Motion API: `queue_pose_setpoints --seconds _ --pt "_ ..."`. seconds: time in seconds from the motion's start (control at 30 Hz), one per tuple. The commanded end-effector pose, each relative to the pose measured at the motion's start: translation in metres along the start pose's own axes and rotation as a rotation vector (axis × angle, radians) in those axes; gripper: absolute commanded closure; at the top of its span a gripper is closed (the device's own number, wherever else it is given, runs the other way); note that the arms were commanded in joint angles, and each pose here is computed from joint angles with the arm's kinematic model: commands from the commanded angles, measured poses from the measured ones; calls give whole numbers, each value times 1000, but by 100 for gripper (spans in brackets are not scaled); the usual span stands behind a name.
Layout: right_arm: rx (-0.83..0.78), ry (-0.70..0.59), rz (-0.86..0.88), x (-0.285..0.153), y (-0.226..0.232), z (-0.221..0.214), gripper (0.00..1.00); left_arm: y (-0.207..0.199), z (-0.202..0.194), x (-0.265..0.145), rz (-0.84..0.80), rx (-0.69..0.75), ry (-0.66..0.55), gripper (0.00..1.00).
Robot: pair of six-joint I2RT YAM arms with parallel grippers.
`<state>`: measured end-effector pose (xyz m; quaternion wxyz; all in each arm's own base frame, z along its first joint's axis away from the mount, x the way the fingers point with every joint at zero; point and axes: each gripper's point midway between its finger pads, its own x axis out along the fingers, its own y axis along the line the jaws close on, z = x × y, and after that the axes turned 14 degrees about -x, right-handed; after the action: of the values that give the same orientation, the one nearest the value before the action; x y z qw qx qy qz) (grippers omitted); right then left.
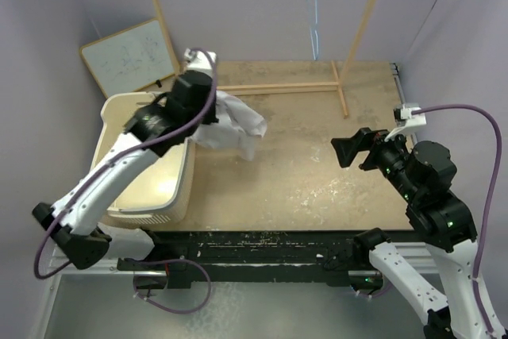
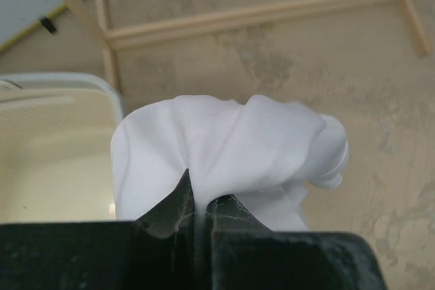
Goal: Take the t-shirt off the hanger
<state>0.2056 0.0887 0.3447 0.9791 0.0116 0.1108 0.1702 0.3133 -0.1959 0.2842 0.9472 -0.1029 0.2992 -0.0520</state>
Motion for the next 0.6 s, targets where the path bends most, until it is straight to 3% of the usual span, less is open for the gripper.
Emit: queue_pose_setpoints --seconds 0.0,0.23,0.43,0.57 --pt "7 -18 5 6 1 4 0 30 100 -77 69 -20 -288 100" --pt "16 -3 16 10 3 -1 1 93 168 -169 295 -61 -559 100" --pt "17 2 24 12 5 -3 1 150 158 -222 459 -164 -634 100" --pt "20 9 40 15 7 -4 1 164 134 -227 441 -193 -607 100"
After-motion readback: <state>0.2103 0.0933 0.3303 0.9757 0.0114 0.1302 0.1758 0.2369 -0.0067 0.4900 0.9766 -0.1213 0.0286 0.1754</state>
